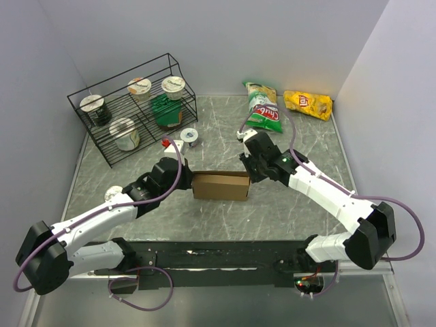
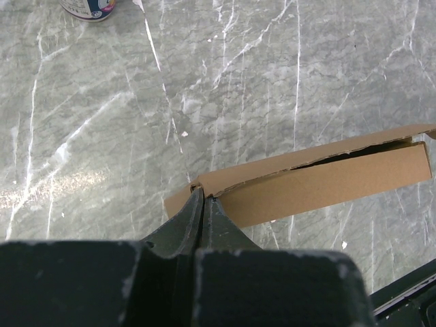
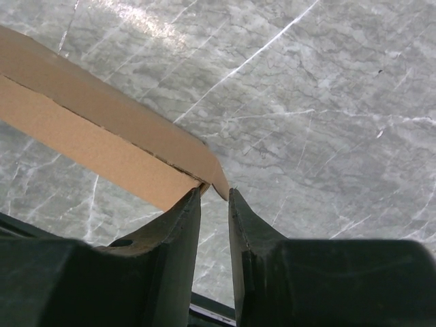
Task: Fold the paper box
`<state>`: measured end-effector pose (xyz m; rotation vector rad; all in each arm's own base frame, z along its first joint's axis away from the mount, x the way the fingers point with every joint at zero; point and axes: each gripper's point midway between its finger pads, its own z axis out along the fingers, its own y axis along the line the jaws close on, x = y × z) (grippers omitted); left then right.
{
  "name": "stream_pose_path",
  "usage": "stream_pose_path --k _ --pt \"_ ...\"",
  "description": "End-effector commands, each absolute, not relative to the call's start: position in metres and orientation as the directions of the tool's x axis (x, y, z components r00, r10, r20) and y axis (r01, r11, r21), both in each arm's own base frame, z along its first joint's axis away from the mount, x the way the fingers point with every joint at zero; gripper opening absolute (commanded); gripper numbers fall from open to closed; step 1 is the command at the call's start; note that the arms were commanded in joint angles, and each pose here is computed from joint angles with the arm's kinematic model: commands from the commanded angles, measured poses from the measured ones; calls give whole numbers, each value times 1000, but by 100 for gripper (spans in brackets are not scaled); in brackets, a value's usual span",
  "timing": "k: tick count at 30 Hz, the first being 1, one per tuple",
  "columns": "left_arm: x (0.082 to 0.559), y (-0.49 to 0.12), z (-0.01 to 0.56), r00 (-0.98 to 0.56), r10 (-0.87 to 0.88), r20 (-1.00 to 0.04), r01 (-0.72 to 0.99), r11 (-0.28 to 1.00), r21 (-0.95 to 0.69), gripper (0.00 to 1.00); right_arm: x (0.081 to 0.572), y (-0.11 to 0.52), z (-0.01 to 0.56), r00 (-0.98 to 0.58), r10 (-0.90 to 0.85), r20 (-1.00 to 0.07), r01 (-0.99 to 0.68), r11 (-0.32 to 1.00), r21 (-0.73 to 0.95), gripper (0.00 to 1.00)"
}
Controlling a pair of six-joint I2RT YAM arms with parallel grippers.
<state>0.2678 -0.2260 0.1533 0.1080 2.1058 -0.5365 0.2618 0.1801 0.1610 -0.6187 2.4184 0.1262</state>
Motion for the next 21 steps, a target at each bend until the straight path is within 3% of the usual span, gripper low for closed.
stream_pose_path --k 1,10,14,21 --pt "238 -209 106 -692 7 -722 263 933 -243 1 272 181 165 -661 -402 -634 -455 886 -87 30" --pt "237 -210 107 -689 5 -724 264 933 -245 1 274 183 157 -667 -420 -615 -464 881 -98 23" --pt "236 -212 105 -691 8 -722 267 932 -245 1 273 182 156 -670 -420 -612 -462 881 -99 11" --pt "235 -211 100 -700 14 -714 235 949 -211 1 268 190 163 -709 -372 -599 -444 896 -31 0"
